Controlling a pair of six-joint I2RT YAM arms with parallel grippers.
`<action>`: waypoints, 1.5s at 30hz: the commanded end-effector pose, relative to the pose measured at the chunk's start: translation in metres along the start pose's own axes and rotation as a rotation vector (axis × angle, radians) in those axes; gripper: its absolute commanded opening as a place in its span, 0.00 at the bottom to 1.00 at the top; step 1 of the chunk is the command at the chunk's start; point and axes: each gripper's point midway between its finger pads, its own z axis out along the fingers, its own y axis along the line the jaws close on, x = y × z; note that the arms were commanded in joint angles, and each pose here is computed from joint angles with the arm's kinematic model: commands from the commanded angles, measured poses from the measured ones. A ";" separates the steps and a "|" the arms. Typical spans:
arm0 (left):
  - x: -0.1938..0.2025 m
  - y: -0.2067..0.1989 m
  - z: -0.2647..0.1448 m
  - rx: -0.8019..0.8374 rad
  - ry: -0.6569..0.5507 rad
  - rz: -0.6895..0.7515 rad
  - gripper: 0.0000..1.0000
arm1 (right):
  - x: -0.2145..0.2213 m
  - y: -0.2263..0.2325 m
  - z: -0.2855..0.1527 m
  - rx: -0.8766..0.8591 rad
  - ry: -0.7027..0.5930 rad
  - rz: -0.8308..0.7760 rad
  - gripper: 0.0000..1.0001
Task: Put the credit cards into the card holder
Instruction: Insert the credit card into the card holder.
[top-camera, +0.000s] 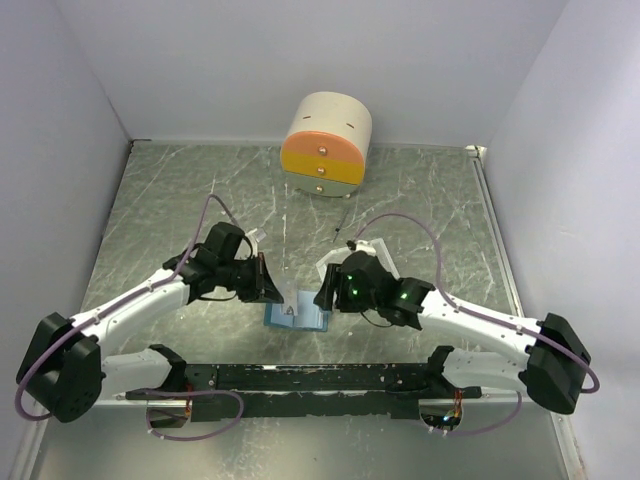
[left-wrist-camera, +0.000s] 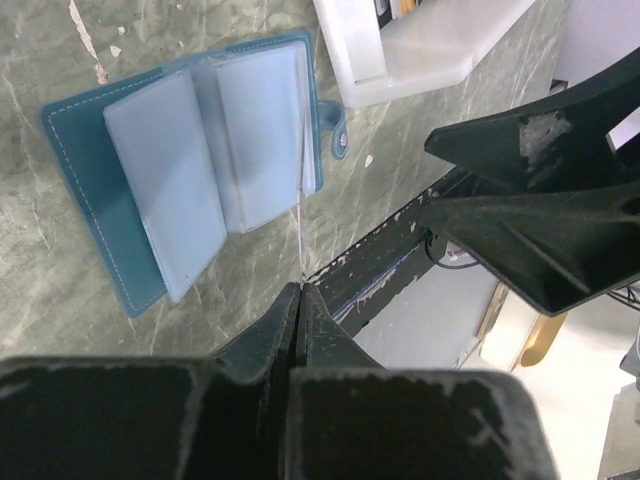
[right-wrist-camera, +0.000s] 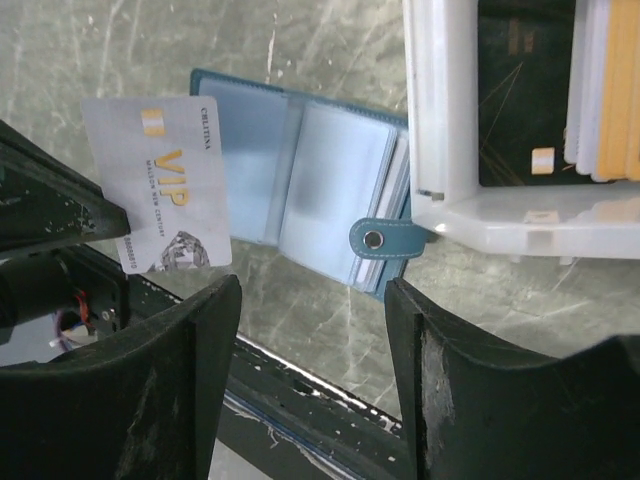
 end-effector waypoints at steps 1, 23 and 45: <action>0.008 0.003 0.005 0.061 0.072 0.019 0.07 | 0.011 -0.004 0.007 0.057 -0.006 0.017 0.59; 0.019 0.045 0.041 0.003 0.147 -0.022 0.07 | 0.031 -0.030 0.040 0.164 -0.025 -0.002 0.47; 0.012 0.065 0.053 -0.086 0.136 -0.006 0.07 | 0.030 -0.056 0.049 0.287 -0.051 -0.057 0.33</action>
